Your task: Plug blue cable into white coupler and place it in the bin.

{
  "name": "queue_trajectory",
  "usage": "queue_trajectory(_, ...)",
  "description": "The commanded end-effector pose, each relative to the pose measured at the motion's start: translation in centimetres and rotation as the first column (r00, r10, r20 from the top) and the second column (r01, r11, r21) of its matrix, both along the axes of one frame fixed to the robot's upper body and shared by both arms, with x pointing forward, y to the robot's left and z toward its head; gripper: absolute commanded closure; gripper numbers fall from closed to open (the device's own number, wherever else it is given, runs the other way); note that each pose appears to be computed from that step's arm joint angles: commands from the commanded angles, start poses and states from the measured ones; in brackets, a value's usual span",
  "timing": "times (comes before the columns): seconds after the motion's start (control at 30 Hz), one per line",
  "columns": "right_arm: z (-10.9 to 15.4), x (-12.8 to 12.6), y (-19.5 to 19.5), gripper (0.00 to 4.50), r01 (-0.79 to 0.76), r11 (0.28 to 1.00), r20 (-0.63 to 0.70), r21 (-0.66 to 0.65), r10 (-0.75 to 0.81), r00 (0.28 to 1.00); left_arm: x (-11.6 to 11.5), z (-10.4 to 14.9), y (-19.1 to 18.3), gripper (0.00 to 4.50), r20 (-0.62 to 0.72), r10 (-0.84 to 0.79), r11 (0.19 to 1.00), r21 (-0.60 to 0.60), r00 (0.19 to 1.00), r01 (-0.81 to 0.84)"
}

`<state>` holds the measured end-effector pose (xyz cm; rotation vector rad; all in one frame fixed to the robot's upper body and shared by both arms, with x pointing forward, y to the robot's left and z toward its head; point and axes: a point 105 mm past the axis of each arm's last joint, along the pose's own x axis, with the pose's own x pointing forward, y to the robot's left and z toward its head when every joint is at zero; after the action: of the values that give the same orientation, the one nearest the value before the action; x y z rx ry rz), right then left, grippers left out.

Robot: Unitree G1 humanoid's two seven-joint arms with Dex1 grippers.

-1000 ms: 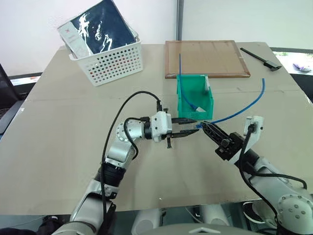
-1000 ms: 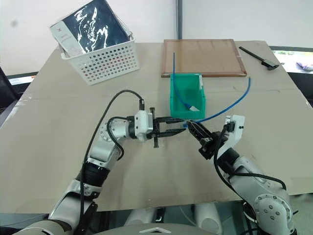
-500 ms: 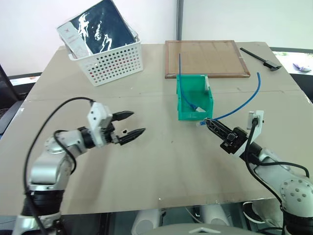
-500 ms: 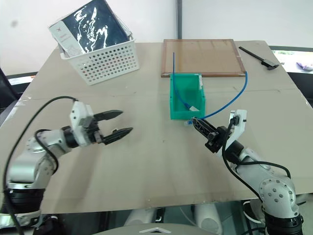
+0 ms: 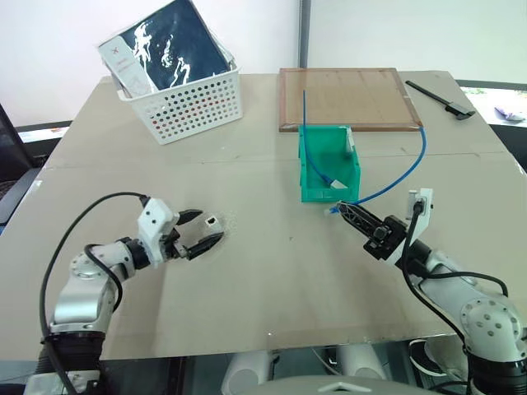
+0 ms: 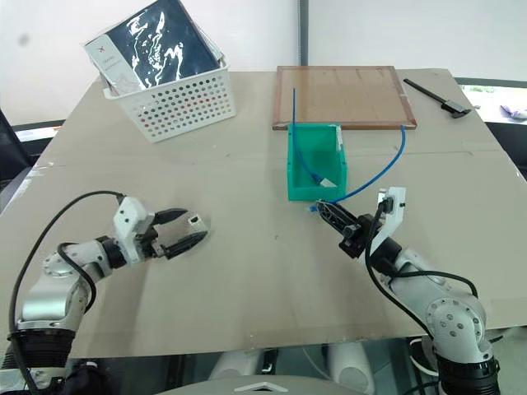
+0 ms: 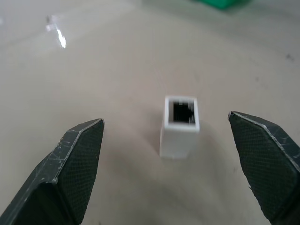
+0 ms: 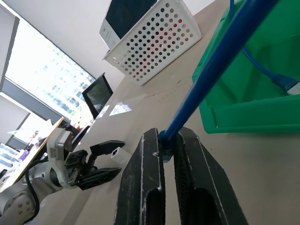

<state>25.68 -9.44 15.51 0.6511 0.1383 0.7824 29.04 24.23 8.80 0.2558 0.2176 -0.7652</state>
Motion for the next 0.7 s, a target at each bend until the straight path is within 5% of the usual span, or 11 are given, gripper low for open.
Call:
queue_trajectory(0.03,1.3,-0.5,0.0,4.5,0.012,1.0,0.06,0.011,-0.013,0.998,0.7,0.7,-0.3,0.16,0.056,-0.025,1.0,0.011,0.998,0.025)
queue_trajectory(0.23,1.3,-0.7,-0.1,4.5,0.027,1.0,0.064,0.007,-0.027,0.998,1.3,0.2,-1.0,0.16,0.061,-0.057,0.998,0.027,0.996,0.056)
queue_trajectory(0.43,1.3,-0.9,-0.3,4.5,0.034,0.999,0.065,-0.005,-0.034,0.997,1.0,-1.0,-0.4,2.08,0.034,-0.075,0.996,0.053,0.997,0.073)
queue_trajectory(0.57,1.3,-1.0,-0.5,4.5,0.033,0.999,0.066,-0.022,-0.032,0.997,1.1,-0.9,-1.0,4.0,0.04,-0.102,0.995,0.023,0.994,0.101)
queue_trajectory(0.7,1.4,-1.0,-0.7,4.5,0.043,0.998,0.083,-0.053,-0.039,0.996,0.7,0.4,-2.6,4.09,0.047,-0.185,0.982,-0.036,0.982,0.187)
